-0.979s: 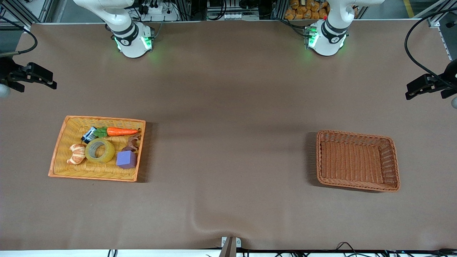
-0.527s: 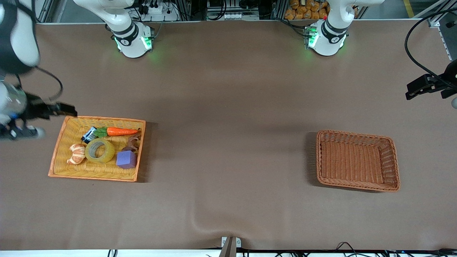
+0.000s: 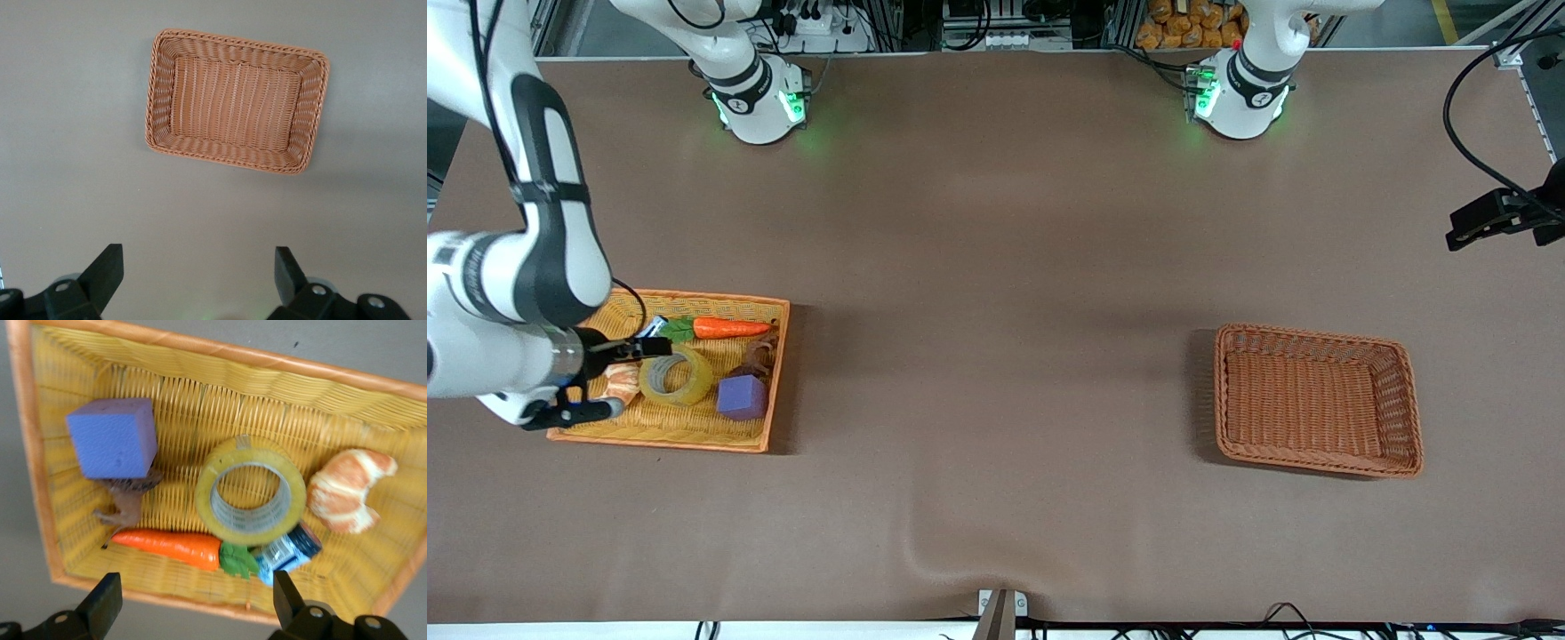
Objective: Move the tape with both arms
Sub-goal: 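Grasp the yellow tape roll with the right gripper and lift it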
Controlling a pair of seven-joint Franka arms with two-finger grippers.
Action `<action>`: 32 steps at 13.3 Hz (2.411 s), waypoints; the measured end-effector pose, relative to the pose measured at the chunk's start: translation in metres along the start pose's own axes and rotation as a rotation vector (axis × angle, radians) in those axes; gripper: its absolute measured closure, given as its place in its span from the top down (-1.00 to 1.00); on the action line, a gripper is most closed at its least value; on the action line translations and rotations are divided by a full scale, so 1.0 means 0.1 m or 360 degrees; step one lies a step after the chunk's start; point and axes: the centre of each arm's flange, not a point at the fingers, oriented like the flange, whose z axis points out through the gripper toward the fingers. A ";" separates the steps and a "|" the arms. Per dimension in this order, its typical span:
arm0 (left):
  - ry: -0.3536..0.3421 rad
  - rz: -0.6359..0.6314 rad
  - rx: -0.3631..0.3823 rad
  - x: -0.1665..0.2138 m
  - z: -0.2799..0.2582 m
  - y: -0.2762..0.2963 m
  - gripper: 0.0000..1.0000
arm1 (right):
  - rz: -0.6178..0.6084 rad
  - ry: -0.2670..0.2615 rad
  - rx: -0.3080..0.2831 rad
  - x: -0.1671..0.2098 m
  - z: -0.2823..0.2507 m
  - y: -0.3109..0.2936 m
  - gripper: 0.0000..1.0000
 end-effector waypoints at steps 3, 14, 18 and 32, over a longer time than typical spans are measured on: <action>-0.0008 0.0006 0.0010 0.16 0.19 0.04 1.00 | -0.0074 0.0071 -0.0020 0.10 0.47 0.04 1.00; -0.0029 0.0042 0.0028 0.43 0.55 0.20 1.00 | -0.0097 -0.0007 -0.0004 0.12 1.24 0.07 0.46; -0.0013 0.0069 0.0029 0.49 0.61 0.30 1.00 | -0.0100 0.0014 -0.0006 0.15 1.17 0.06 -0.44; 0.0089 0.0101 -0.0065 0.42 0.26 0.46 1.00 | -0.0438 0.0246 -0.0072 0.15 -0.76 -1.89 -0.56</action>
